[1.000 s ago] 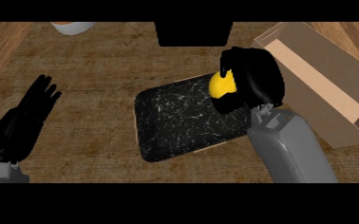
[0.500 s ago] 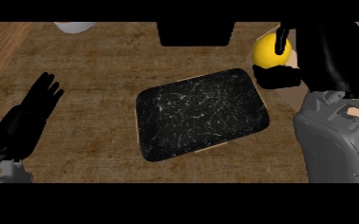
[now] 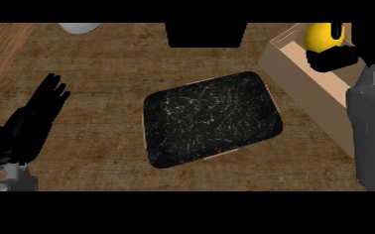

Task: Pick the lemon from the tray and place it in the cardboard box

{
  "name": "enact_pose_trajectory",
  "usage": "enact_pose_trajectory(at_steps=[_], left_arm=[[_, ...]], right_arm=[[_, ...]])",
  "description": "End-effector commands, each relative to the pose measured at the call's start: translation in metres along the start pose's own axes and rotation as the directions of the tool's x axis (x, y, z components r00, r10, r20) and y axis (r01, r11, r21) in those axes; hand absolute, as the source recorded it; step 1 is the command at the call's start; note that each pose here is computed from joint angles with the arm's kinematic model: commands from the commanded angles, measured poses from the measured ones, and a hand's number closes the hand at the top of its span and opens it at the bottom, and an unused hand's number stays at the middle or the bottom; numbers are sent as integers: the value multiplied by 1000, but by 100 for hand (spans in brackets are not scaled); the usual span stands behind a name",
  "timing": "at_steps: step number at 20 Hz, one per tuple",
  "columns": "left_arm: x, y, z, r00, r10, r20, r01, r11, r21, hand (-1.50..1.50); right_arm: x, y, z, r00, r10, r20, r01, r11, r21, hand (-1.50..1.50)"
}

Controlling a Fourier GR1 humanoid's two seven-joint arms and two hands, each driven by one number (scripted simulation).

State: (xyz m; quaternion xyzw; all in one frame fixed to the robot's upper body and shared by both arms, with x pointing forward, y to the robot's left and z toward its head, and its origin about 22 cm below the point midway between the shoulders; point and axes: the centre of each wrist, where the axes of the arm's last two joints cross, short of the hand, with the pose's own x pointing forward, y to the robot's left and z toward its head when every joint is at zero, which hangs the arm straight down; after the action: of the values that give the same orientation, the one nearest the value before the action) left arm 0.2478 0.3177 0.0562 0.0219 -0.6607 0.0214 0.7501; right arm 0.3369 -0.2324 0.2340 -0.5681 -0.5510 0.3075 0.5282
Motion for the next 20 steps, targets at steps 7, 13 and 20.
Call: enact_pose_trajectory(at_steps=[7, 13, 20], left_arm=[[-15, 7, 1, 1000, -13, -10, 13, 1000, -16, 0], [-7, 3, 0, 1000, -14, 2, 14, 1000, 2, 0], [7, -3, 6, 1000, -4, 7, 4, 1000, -20, 0]], right_arm=[[-56, 46, -27, 999, -22, 32, 22, 1000, -2, 150], [-87, 71, -54, 997, -79, -11, 79, 993, 90, 150], [-117, 145, -36, 976, -54, -211, 114, 952, 283, -150]])
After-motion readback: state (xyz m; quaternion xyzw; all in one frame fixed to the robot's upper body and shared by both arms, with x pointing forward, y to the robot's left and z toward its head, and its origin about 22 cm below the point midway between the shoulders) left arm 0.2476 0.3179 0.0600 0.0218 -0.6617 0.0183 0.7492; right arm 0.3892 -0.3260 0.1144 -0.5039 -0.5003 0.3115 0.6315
